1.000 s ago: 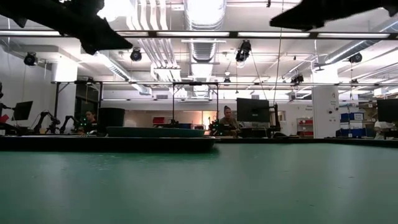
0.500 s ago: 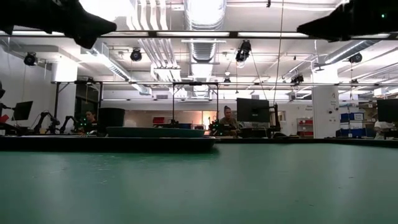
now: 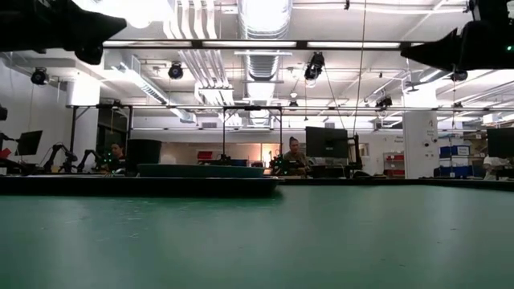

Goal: Pick and place plate/cup/fork/spoon on tray
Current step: Return to Home Position

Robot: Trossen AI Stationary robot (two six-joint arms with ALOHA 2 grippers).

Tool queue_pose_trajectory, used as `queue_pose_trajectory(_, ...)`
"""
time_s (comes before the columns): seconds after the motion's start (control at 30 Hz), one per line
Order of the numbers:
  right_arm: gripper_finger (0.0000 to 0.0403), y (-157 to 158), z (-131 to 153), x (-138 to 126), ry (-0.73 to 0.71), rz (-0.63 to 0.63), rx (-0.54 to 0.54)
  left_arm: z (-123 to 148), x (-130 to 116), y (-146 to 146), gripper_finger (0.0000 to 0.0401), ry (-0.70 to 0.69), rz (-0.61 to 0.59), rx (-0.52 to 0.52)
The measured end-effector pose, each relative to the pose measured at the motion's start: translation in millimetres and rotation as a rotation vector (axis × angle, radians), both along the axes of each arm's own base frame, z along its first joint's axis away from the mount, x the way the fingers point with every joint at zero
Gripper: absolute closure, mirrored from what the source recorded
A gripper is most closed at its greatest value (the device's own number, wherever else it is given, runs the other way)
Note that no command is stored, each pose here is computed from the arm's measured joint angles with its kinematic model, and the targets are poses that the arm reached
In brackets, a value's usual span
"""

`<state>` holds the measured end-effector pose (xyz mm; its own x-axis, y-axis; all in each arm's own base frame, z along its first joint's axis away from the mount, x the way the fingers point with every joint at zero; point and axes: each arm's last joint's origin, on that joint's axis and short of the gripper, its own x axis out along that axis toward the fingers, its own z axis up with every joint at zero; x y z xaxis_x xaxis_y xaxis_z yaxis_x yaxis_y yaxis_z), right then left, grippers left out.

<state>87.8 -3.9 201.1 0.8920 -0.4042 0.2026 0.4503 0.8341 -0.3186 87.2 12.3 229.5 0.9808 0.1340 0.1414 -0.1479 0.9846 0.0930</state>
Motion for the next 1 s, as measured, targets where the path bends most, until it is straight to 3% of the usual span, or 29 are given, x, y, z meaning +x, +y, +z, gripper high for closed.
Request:
queue_pose_trajectory(0.17, 0.0335, 0, -17, 5, 0.045, -0.027, 0.012, -7, -5, -1, 0.0401, -0.059, 0.001, 0.005)
queue_pose_trajectory(0.47, 0.0335, 1, -29, 8, 0.139, 0.0, 0.081, -48, 10, 1, 0.0401, -0.021, 0.0, -0.002)
queue_pose_trajectory(0.6, 0.0332, 1, -31, 9, 0.127, 0.009, 0.16, -45, 10, 1, 0.0401, -0.044, 0.001, 0.005)
queue_pose_trajectory(0.8, 0.0326, 1, -34, 12, 0.153, 0.008, 0.174, -45, 10, 2, 0.0401, -0.042, 0.004, -0.001)
queue_pose_trajectory(1.0, 0.033, 1, -35, 12, 0.059, 0.03, 0.39, -46, 11, 2, 0.0401, -0.037, 0.005, -0.004)
